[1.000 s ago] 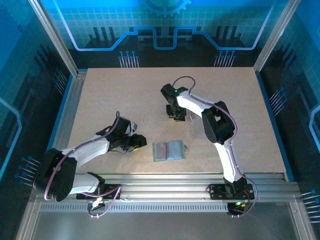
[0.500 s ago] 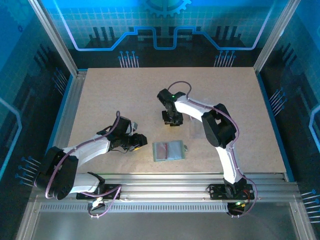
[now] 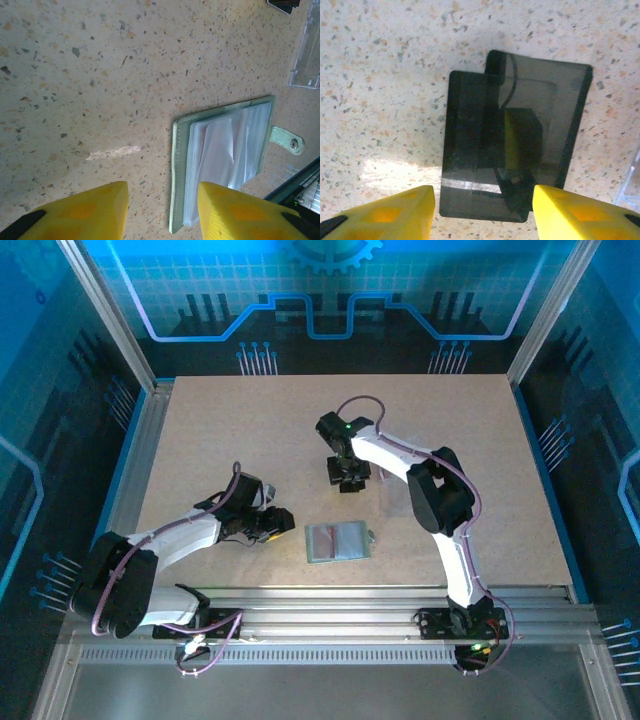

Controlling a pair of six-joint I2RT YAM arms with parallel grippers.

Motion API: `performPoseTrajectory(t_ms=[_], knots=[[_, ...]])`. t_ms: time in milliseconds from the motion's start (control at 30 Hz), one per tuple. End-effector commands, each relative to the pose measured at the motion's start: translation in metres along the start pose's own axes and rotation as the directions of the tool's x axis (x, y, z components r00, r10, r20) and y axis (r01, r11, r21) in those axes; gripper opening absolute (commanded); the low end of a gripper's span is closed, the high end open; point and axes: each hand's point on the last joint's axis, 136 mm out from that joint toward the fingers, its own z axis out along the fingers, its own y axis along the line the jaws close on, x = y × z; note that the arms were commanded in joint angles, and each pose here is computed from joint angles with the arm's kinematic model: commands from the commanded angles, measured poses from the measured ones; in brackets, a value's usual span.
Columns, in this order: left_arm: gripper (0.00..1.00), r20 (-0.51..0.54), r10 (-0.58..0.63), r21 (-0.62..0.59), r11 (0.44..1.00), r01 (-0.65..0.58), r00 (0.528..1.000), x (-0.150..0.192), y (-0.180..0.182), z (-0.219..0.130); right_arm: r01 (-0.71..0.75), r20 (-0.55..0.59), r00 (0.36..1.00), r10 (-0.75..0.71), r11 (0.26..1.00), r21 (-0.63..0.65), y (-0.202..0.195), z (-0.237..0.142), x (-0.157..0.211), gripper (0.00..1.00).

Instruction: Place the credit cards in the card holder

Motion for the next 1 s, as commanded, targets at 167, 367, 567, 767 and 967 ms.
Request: performPoseTrajectory(t_ms=[167, 367, 567, 767, 967], knots=[[0.42, -0.010, -0.020, 0.020, 1.000, 0.021, 1.000, -0.002, -0.004, 0.000, -0.018, -0.040, 0.999, 0.017, 1.000, -0.008, -0.006, 0.007, -0.007, 0.60], [0.41, -0.011, -0.020, 0.017, 1.000, 0.021, 1.000, -0.001, -0.003, 0.000, -0.018, -0.070, 0.997, 0.017, 1.000, -0.019, -0.002, 0.019, -0.004, 0.61], [0.41, -0.008, -0.018, 0.017, 1.000, 0.018, 1.000, -0.001, -0.003, -0.001, -0.027, -0.106, 0.994, 0.027, 1.000, -0.001, -0.004, 0.030, 0.005, 0.63], [0.40, -0.006, -0.018, 0.019, 1.000, 0.018, 1.000, -0.001, -0.003, -0.001, -0.032, -0.127, 0.991, 0.035, 0.999, 0.028, -0.005, 0.040, 0.016, 0.64], [0.40, -0.005, -0.017, 0.017, 1.000, 0.017, 1.000, -0.001, -0.003, -0.002, -0.031, -0.146, 0.989, 0.035, 0.999, 0.028, -0.003, 0.049, 0.025, 0.59]])
